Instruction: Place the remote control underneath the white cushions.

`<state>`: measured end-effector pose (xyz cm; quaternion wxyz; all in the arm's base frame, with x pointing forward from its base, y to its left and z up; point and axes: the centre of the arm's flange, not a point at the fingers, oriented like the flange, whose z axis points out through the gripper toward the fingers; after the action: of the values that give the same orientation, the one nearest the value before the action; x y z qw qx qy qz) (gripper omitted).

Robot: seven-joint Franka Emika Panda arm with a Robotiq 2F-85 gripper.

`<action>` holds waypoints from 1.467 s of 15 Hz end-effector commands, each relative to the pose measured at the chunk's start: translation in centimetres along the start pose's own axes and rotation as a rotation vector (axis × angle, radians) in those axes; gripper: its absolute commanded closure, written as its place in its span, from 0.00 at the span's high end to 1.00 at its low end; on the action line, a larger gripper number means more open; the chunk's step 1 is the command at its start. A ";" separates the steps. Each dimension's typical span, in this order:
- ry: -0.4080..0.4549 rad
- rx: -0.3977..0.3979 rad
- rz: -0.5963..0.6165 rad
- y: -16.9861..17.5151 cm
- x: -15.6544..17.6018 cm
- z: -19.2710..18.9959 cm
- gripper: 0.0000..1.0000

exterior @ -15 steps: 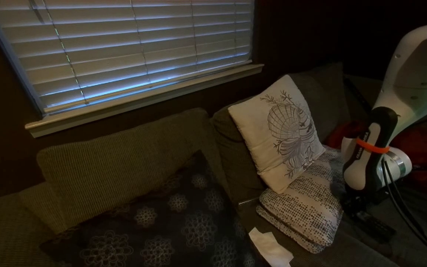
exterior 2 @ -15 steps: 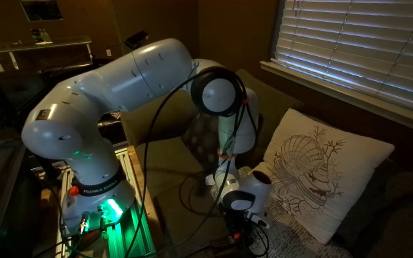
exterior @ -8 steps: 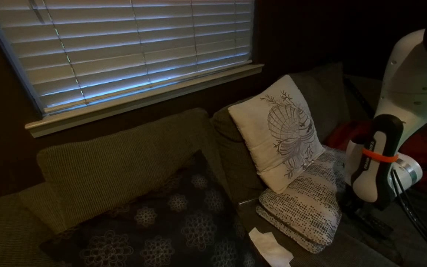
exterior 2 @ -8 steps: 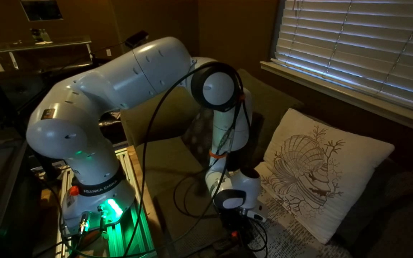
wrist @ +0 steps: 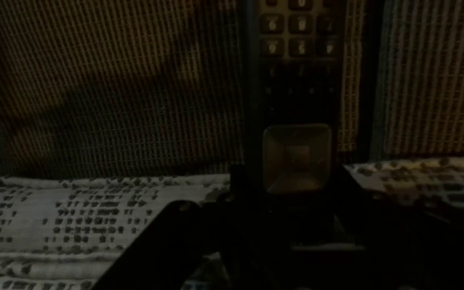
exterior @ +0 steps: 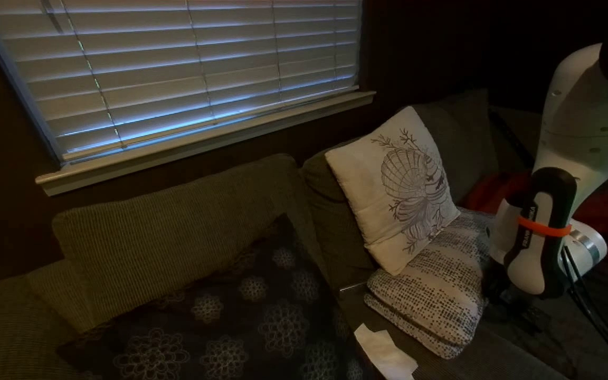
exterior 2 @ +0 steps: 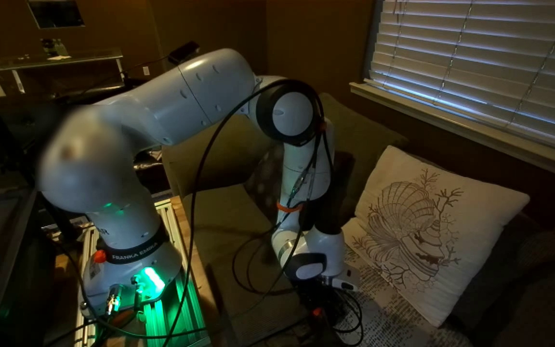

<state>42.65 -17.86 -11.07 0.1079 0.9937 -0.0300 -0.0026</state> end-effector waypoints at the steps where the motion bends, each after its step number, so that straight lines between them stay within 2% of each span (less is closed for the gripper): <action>1: 0.105 -0.012 -0.024 -0.2 1.7 -2.2 0.28; 12: 0.292 -0.041 -0.045 0.1 3.2 -3.6 0.28; 17: 0.305 -0.049 -0.039 0.5 4.0 -3.5 0.28; 22: 0.281 -0.008 -0.033 0.8 4.6 -3.2 0.28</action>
<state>43.58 -17.96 -9.23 0.1238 0.9881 -0.0047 0.0906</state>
